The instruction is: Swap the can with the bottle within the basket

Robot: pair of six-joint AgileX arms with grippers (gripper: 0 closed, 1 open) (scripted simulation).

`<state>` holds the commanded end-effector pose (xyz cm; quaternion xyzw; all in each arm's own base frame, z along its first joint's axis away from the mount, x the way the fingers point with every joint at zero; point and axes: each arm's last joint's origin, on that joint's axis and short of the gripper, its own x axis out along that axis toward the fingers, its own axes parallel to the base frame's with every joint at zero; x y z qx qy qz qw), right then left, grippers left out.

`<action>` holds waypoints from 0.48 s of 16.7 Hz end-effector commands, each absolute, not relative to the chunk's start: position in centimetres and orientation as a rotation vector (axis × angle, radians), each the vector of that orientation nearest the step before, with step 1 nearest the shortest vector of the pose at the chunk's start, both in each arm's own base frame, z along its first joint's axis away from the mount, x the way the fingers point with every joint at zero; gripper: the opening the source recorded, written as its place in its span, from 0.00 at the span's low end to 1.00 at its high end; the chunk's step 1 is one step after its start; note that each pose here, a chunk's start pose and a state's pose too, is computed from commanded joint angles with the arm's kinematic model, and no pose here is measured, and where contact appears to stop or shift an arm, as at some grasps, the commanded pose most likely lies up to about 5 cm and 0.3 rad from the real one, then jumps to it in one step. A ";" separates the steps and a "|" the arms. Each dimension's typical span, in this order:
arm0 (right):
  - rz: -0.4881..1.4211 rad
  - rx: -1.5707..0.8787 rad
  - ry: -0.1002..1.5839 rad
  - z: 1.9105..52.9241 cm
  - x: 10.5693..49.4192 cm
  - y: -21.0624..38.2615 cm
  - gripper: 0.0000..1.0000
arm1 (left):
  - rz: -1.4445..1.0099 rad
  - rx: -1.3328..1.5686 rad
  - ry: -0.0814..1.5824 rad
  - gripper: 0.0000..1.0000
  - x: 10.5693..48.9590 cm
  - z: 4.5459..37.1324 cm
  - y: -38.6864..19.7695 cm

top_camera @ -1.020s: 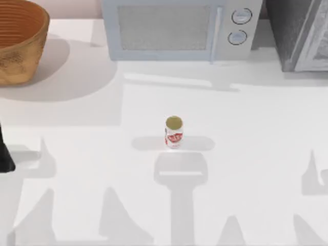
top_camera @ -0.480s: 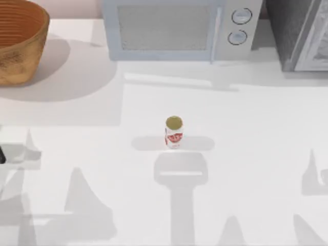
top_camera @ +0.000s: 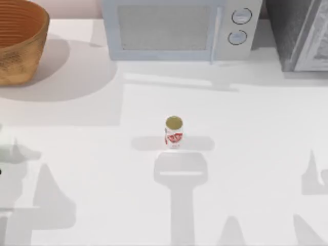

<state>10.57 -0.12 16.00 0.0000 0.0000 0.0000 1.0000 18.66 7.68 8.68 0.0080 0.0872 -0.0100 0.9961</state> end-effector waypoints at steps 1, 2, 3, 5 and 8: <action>0.000 0.000 0.000 16.0 10.6 -0.1 1.00 | -0.020 0.013 0.181 1.00 18.6 8.3 7.8; 0.000 0.000 0.000 16.0 10.6 -0.1 1.00 | -0.020 0.010 0.186 1.00 18.5 7.9 8.0; 0.000 0.000 0.000 16.0 10.6 -0.1 1.00 | -0.020 0.008 0.191 1.00 18.4 7.7 8.1; 0.000 0.000 0.000 16.0 10.6 -0.1 1.00 | -0.019 0.003 0.199 1.00 18.3 7.3 8.2; 0.000 0.000 0.000 16.0 10.6 -0.1 1.00 | -0.019 0.002 0.201 1.00 18.3 7.1 8.3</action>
